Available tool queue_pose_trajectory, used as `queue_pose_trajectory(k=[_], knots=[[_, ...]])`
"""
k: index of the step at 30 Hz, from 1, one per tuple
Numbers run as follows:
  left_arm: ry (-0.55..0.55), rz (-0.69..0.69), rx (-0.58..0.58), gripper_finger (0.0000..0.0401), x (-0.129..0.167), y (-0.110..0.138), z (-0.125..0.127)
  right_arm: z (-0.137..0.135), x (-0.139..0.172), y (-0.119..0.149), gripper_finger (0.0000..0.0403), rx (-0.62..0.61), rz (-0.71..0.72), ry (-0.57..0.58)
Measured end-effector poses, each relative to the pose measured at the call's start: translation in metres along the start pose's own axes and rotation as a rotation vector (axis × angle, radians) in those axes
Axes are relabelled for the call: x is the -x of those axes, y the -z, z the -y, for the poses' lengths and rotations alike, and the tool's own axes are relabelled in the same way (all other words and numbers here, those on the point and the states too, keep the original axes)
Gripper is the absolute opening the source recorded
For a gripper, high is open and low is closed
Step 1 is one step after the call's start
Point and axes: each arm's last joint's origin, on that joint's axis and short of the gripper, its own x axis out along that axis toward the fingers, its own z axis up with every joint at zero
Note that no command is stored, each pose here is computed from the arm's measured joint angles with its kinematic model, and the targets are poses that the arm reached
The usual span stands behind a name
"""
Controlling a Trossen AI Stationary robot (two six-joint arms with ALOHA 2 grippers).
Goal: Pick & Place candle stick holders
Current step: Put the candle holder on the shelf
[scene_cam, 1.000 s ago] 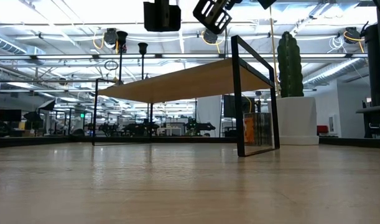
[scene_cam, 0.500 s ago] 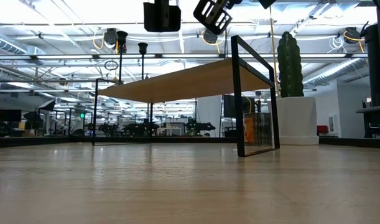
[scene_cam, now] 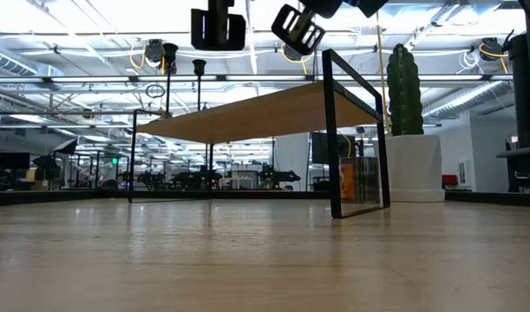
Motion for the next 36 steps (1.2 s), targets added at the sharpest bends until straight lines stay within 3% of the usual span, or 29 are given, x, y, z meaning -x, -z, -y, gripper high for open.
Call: queue_pose_trajectory(k=[8, 20, 27, 33, 36], knots=[[-0.003, -0.025, 0.013, 0.0029, -0.002, 0.007, 0.002, 0.004, 0.009, 0.0, 0.0123, -0.025, 0.002, 0.015], [-0.09, -0.063, 0.046, 0.0029, -0.007, 0.026, 0.002, -0.01, 0.04, -0.006, 0.0103, -0.014, 0.055, 0.06], [-0.125, -0.032, 0.027, 0.0029, -0.008, 0.033, 0.004, -0.03, 0.058, 0.001, 0.0072, -0.066, 0.035, 0.192], [-0.132, -0.013, -0.011, 0.0029, -0.008, 0.04, 0.01, -0.054, 0.069, 0.016, 0.0011, -0.112, -0.035, 0.29], [-0.131, 0.005, -0.044, 0.0029, -0.005, 0.042, 0.016, -0.069, 0.074, 0.023, 0.0006, -0.136, -0.055, 0.364]])
